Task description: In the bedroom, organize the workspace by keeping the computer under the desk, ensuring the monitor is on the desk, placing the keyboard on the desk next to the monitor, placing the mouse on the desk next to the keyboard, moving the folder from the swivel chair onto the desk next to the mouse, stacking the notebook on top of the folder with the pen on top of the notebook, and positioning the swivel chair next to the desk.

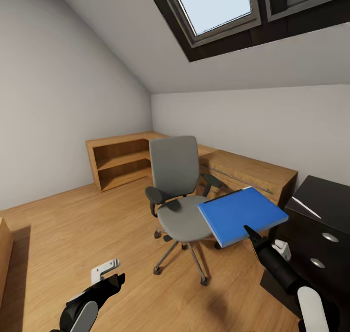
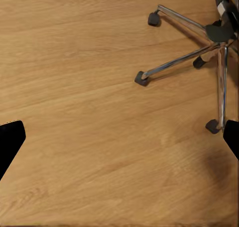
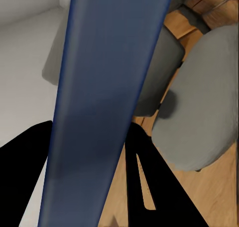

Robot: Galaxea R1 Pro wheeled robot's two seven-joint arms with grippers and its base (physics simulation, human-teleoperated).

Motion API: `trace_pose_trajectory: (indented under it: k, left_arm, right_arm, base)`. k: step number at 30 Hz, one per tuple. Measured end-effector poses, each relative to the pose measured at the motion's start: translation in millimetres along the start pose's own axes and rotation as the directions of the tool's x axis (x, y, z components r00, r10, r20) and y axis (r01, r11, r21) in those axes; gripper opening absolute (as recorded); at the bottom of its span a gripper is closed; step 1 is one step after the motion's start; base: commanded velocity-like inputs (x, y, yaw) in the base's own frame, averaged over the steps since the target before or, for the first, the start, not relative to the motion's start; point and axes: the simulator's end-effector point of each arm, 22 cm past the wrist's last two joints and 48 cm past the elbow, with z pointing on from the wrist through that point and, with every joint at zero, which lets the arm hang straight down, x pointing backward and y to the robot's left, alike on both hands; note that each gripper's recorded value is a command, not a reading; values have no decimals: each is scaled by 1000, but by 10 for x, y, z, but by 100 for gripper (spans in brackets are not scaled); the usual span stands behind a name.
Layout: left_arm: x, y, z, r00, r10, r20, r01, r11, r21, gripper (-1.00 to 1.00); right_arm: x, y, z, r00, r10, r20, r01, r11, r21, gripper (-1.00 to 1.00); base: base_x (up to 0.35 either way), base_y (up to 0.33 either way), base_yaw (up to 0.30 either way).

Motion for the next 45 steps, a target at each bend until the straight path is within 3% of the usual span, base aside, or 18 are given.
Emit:
trace_pose_trajectory:
  k: [3,6,7,8,10,12,13,17,20,24,28,32,34,36,45]
  left_arm:
    - [191,118,77,998,7,-55,-9,999,-33,100]
    - [627,424,218,987,17,-160,-35,993,-109,100]
    - [852,633,289,981,10,-192,-42,986,-161,100]
    - [980,776,336,983,15,-185,-53,978,-202,100]
    - [1147,938,391,989,68,-132,-100,962,-252,100]
    - [1345,1053,404,983,177,-40,-181,943,-279,100]
    - [1504,1004,375,971,240,-1,-231,935,-268,100]
    - [1644,863,284,958,284,38,-267,932,-245,100]
    - [1631,858,240,957,288,41,-270,930,-248,100]
    - [1771,996,165,950,314,-5,-303,914,-269,100]
    - [1783,995,118,947,321,-22,-315,913,-260,100]
    - [1942,916,100,938,339,-77,-347,922,-174,100]
    - [1981,891,91,942,321,-94,-332,933,-141,100]
    - [1985,930,70,953,284,-108,-298,943,-146,100]
    - [1883,919,-36,958,264,-114,-279,948,-151,100]
  right_arm:
    - [-98,0,-27,1000,4,17,-4,1000,11,-100]
    - [-221,-15,-70,999,11,41,-12,1000,24,-100]
    - [-267,-25,-88,999,13,51,-14,999,29,-100]
    - [-300,-24,-99,998,14,57,-16,999,32,-100]
    - [-340,-4,-108,998,16,62,-18,999,35,-100]
    - [-371,20,-112,998,17,65,-19,999,37,-100]
    - [-384,34,-113,998,17,67,-19,999,38,-100]
    - [-431,102,-110,997,16,70,-19,999,38,-100]
    - [-467,150,-105,997,15,76,-18,999,39,-100]
    - [-492,200,-95,997,17,77,-21,999,42,-100]
    - [-525,265,-91,997,18,77,-22,999,43,-100]
    - [-564,326,-89,997,17,78,-21,999,45,-100]
    - [-579,362,-85,997,18,77,-21,999,44,-100]
    - [-587,385,-81,997,19,75,-23,999,46,-100]
    - [-637,491,-70,997,26,69,-30,998,52,-100]
  base:
    - [0,0,-269]
    - [0,0,-270]
    - [0,0,-270]
    - [0,0,-271]
    - [0,0,-271]
    - [0,0,-274]
    - [0,0,-279]
    - [0,0,-287]
    - [0,0,-291]
    - [0,0,-292]
    - [0,0,-292]
    - [0,0,-290]
    - [0,0,-131]
    - [0,0,-51]
    - [0,0,-9]
